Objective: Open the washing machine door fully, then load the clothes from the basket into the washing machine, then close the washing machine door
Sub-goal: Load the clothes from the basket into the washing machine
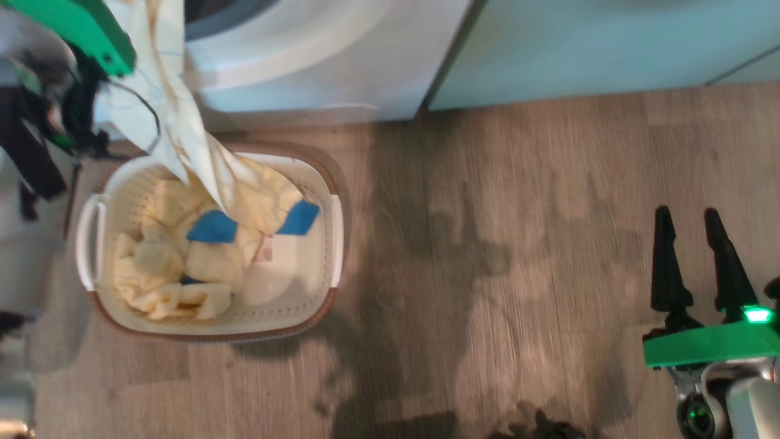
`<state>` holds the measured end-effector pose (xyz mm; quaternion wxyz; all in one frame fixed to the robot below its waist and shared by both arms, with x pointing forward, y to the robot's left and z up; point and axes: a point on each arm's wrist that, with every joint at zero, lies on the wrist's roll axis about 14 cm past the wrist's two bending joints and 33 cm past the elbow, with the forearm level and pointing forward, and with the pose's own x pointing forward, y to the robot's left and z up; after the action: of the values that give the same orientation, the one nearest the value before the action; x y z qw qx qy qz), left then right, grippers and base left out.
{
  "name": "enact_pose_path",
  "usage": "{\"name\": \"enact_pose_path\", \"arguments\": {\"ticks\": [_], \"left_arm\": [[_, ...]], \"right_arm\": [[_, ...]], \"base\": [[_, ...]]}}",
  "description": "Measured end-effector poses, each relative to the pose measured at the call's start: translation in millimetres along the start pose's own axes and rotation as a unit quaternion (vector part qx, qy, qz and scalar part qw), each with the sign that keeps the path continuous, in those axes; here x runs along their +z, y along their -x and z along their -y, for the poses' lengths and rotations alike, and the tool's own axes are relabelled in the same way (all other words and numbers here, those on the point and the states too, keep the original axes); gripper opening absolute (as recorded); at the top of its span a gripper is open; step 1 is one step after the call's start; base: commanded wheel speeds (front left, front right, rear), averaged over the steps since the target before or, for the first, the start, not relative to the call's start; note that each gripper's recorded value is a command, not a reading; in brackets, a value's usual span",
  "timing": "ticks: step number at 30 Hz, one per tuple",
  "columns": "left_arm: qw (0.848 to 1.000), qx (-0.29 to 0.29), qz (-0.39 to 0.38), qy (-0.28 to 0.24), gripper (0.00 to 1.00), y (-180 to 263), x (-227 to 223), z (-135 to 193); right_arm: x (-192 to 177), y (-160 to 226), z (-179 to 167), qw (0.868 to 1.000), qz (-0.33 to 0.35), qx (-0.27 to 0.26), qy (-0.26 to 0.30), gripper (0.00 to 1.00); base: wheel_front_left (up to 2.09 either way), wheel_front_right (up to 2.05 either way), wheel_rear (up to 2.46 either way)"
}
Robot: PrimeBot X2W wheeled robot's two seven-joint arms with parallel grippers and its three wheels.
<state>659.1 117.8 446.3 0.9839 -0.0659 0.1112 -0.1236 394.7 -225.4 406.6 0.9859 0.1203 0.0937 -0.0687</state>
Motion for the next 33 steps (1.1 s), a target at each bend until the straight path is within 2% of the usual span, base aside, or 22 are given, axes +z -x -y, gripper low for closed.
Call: {"name": "enact_pose_path", "arguments": {"ticks": [6,13,18,23,33], "left_arm": [[0.999,-0.008,-0.031,0.002,0.00,-35.9,-17.0,-2.4],[0.999,0.007,-0.051,-0.008,0.00,-67.5,-26.5,-21.6],[0.999,0.017,-0.019,-0.021,0.00,-90.0,-12.6,-29.1],[0.999,0.034,-0.001,-0.013,0.00,-106.2,-5.0,-38.3],[0.992,0.044,0.121,-0.010,0.00,-132.0,36.0,-46.5]], "right_arm": [[-16.1,-7.7,13.0,1.000,-0.020,-0.020,0.000,1.00],[-22.7,-13.4,25.6,0.999,-0.029,-0.037,0.006,1.00],[-25.2,-16.8,32.7,0.998,-0.032,-0.048,0.004,1.00],[-26.9,-17.9,39.4,0.998,-0.033,-0.058,0.005,1.00],[-38.6,-21.1,49.3,0.996,-0.047,-0.074,0.003,1.00]], "base": [[0.00,0.00,0.00],[0.00,0.00,0.00],[0.00,0.00,0.00],[0.00,0.00,0.00],[0.00,0.00,0.00]]}}
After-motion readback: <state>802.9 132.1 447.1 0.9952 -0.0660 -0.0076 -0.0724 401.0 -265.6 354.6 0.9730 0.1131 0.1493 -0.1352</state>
